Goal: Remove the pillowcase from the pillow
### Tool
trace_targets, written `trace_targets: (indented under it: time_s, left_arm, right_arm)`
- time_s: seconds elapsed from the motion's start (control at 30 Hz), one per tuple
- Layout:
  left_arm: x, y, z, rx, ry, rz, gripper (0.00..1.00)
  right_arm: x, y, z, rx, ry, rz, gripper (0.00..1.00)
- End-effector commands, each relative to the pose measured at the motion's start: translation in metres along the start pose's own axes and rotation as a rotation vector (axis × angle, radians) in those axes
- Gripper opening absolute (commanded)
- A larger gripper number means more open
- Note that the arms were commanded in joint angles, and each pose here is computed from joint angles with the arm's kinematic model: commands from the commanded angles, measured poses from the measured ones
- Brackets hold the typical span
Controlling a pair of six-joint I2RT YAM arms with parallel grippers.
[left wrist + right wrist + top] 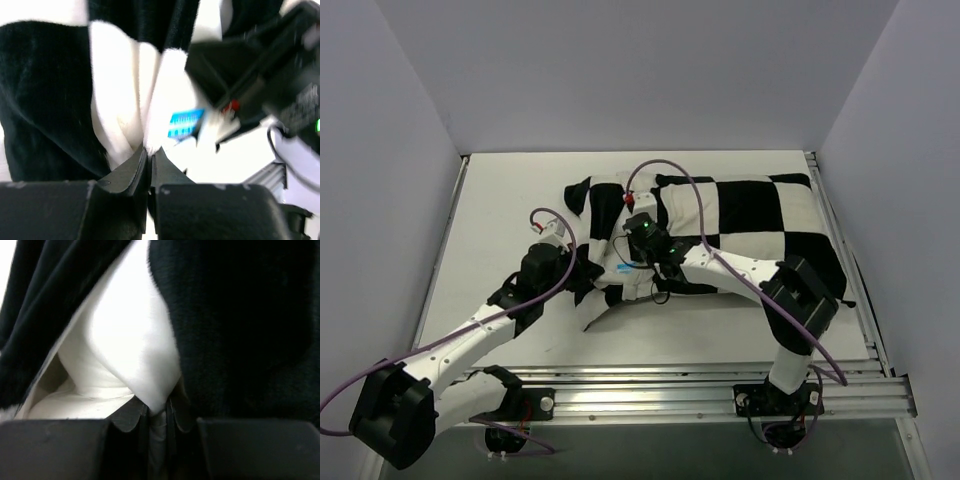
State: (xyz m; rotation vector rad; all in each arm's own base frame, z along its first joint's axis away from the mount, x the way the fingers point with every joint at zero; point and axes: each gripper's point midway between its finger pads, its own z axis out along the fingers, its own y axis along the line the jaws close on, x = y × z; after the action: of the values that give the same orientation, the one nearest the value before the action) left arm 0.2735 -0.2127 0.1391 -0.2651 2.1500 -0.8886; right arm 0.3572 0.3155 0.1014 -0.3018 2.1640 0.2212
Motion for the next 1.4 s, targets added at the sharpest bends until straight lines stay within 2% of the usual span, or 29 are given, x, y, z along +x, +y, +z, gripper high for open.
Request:
trace_targets:
  time_s: [0.0, 0.17, 0.27, 0.43, 0.63, 0.73, 1.03, 1.2, 1.3, 1.37]
  left_arm:
    - [0.014, -0.014, -0.019, 0.017, 0.089, 0.011, 0.02]
    - [0.030, -0.034, -0.030, 0.073, 0.135, 0.011, 0.02]
    - [0.044, -0.024, -0.030, 0.029, 0.158, 0.019, 0.02]
    - [0.048, 0.001, -0.028, -0.062, 0.132, -0.009, 0.02]
    - [0.048, 0.008, -0.034, -0.082, 0.122, 0.000, 0.02]
    - [0.055, 0.026, -0.038, -0.146, 0.127, -0.003, 0.02]
    - [0.047, 0.065, -0.025, -0.281, 0.019, -0.065, 0.03]
    - [0.035, 0.049, -0.004, -0.207, -0.046, -0.109, 0.03]
    - [0.017, 0.029, 0.013, -0.146, -0.107, -0.121, 0.03]
    - [0.010, 0.025, 0.025, -0.142, -0.133, -0.119, 0.03]
  right_arm:
    - [-0.003, -0.073, -0.004, 0.138, 0.055, 0.130, 0.00]
    - [-0.052, -0.086, -0.005, 0.063, -0.024, 0.308, 0.00]
    - [-0.075, -0.077, -0.010, -0.050, -0.044, 0.381, 0.00]
    - [-0.101, -0.071, -0.027, -0.140, -0.074, 0.414, 0.00]
    - [-0.118, -0.123, -0.033, -0.083, -0.102, 0.492, 0.00]
    - [-0.129, -0.122, -0.041, -0.134, -0.118, 0.517, 0.00]
    - [-0.151, -0.122, -0.068, -0.219, -0.132, 0.546, 0.00]
    - [-0.151, -0.089, -0.092, -0.396, -0.099, 0.496, 0.00]
    - [-0.130, -0.053, -0.105, -0.476, -0.053, 0.397, 0.00]
    - [-0.100, -0.023, -0.117, -0.515, 0.033, 0.323, 0.00]
